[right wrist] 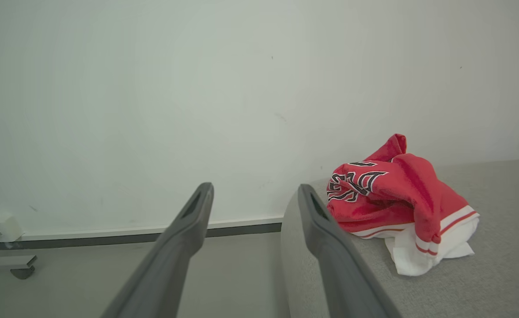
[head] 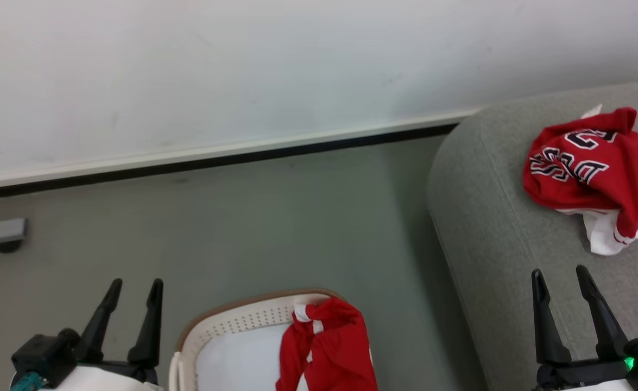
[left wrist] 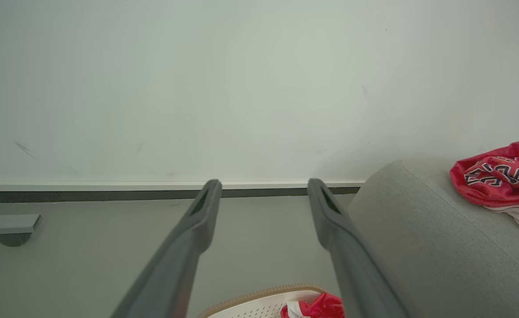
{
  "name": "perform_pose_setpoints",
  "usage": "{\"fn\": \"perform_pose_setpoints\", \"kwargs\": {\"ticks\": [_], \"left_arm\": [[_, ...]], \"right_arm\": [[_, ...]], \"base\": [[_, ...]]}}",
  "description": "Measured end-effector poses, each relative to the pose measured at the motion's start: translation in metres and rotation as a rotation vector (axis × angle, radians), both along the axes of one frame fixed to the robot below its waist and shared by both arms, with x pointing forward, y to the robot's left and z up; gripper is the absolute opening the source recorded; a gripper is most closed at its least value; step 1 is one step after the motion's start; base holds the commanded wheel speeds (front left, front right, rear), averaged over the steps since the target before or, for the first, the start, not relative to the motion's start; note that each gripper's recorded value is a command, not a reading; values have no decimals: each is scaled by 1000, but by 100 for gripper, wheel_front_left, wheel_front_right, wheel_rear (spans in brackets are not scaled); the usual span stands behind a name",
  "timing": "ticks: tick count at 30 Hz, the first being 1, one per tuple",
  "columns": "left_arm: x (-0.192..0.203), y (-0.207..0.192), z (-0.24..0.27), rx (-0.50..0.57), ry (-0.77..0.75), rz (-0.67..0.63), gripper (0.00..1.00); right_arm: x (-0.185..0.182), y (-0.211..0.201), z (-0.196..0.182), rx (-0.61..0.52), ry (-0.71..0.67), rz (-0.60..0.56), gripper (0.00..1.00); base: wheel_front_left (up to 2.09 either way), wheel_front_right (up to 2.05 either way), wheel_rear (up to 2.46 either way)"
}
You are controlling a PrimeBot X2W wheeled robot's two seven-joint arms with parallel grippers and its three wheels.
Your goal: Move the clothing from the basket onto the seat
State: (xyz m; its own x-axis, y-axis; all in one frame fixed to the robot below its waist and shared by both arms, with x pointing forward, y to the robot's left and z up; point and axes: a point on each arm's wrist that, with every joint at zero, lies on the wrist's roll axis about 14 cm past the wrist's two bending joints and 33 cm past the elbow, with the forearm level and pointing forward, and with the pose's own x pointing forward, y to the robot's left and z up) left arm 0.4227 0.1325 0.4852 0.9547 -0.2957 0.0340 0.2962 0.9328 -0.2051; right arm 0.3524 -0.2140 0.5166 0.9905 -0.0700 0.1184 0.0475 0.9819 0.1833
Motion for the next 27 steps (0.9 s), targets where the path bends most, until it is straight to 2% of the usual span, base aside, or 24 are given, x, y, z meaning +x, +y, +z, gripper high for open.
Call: {"fn": "perform_pose_setpoints", "kwargs": {"ticks": [14,23,27], "left_arm": [[29,-68,-106,92,257,-321,100],[19,-97,-195,227,469,-548,100],[12,-100,-233,302,541,-638,100]], "right_arm": [[11,-44,-7,-16,31,-137,100],[25,-65,-9,-44,41,-195,100],[31,-73,-8,-14,29,-221,100]], "base": [[0,0,0],[0,0,0],[0,0,0]]}}
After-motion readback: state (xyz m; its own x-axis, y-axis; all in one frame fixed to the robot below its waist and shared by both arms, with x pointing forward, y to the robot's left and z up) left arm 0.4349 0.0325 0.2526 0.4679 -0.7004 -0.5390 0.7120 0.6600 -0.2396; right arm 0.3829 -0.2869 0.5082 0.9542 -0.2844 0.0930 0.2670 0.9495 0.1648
